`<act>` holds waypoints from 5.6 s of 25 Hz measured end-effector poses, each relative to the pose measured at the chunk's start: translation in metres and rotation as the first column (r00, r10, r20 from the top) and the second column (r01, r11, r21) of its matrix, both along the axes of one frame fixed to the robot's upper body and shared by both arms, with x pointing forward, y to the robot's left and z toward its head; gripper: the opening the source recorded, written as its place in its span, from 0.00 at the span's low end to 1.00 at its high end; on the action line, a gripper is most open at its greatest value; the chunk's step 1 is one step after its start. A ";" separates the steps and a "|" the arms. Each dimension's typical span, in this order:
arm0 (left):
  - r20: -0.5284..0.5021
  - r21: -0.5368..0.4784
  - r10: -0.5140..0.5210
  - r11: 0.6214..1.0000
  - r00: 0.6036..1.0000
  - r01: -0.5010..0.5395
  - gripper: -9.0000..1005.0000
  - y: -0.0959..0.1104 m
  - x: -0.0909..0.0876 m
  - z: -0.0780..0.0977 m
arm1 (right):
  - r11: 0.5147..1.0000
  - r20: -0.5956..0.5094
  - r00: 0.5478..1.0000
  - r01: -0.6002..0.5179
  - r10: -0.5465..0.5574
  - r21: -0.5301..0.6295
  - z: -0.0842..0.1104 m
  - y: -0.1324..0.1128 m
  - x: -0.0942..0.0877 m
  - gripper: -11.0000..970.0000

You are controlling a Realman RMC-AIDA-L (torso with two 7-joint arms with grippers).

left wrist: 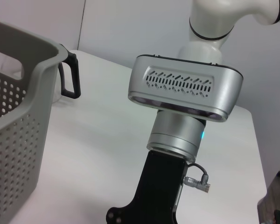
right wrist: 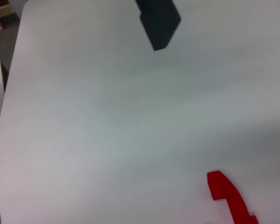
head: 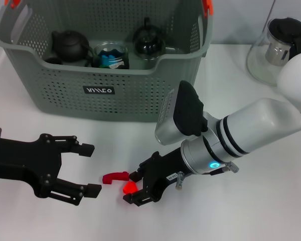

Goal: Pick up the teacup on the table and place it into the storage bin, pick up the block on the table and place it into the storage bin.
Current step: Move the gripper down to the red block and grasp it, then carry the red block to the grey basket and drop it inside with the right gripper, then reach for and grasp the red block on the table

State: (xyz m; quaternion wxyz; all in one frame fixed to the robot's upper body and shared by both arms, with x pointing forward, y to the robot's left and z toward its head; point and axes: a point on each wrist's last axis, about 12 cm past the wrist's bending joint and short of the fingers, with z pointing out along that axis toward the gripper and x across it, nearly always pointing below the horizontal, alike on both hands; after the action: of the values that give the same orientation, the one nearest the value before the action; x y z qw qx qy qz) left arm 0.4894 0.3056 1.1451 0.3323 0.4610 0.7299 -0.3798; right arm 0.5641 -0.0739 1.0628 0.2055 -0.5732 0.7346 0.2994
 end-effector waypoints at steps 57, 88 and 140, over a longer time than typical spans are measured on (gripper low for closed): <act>0.017 -0.014 0.056 0.998 0.998 -0.056 0.95 0.010 0.001 0.003 | 0.899 0.106 0.993 -0.007 -0.044 0.438 0.142 -0.070 0.044 0.34; 0.044 -0.008 0.032 0.999 0.999 -0.032 0.95 0.005 0.010 0.010 | 0.831 0.300 0.854 0.236 -0.425 0.504 0.169 -0.036 0.108 0.61; 0.007 0.047 0.054 0.997 0.999 -0.054 0.95 0.017 -0.001 0.000 | 0.987 0.222 0.963 -0.144 0.155 -0.064 0.018 0.025 0.005 0.94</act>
State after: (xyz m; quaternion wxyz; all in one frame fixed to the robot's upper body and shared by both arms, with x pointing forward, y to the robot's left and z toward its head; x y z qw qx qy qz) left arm 0.4888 0.3223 1.1449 0.3333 0.4499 0.7500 -0.3520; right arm 0.5690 -0.0492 1.0807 0.2510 -0.6620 0.6679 0.2293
